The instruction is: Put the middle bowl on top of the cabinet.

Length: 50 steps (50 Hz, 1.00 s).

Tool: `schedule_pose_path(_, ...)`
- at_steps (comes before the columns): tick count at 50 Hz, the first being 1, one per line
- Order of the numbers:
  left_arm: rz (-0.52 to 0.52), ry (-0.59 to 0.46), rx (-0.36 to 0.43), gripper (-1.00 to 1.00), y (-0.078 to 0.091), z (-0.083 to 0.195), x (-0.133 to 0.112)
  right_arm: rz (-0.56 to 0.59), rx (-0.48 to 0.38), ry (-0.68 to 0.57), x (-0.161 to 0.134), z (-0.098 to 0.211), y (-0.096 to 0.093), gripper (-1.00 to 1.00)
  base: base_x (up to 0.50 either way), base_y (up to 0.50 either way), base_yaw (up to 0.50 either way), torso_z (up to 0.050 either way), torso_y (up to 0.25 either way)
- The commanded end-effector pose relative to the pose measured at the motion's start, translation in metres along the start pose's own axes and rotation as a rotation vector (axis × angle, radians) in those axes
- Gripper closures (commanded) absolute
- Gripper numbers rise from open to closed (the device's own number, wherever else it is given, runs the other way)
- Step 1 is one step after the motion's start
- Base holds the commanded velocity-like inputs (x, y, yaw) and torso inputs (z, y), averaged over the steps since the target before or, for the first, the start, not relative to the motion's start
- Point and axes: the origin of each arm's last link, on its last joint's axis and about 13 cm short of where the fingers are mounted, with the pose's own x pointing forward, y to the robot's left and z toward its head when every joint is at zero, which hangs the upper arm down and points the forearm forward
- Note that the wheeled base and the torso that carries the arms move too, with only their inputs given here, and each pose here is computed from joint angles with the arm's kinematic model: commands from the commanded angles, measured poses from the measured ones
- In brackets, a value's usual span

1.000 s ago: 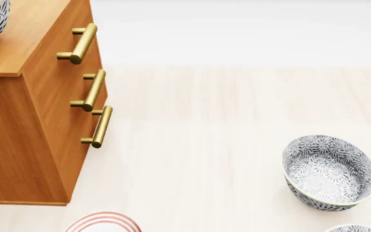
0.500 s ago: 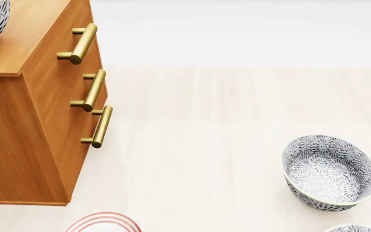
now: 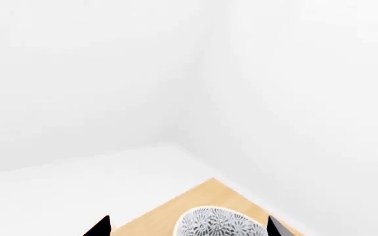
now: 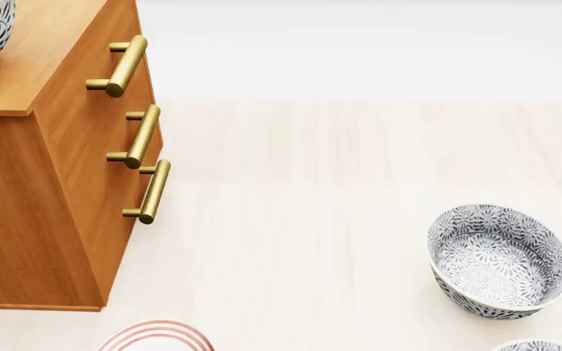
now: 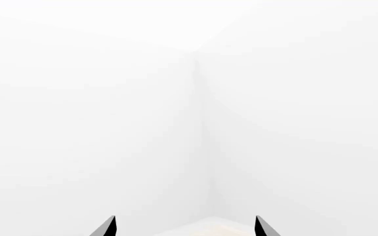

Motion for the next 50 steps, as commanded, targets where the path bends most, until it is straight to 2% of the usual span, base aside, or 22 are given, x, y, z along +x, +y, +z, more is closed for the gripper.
schedule_pose_path(1, -0.145, -0.078, 0.025, -1.0, -0.001, -0.017, -0.016, 0.003, -0.032, -0.018, 0.0, 0.0, -0.004, -1.0, 0.0, 0.0, 0.0, 0.0, 0.0)
schedule_pose_path(14, -0.232, -0.123, 0.054, -1.0, 0.008, -0.041, -0.029, 0.001, -0.032, -0.016, -0.001, 0.001, -0.005, -1.0, 0.0, 0.0, 0.0, 0.0, 0.0)
schedule_pose_path(28, -0.313, -0.161, 0.068, -1.0, 0.026, -0.067, -0.05, 0.003, -0.035, -0.015, -0.002, 0.001, -0.005, -1.0, 0.0, 0.0, 0.0, 0.0, 0.0)
schedule_pose_path(50, -0.367, -0.252, 0.112, -1.0, 0.047, -0.107, -0.075, 0.009, -0.039, -0.016, -0.002, 0.0, -0.005, -1.0, 0.0, 0.0, 0.0, 0.0, 0.0)
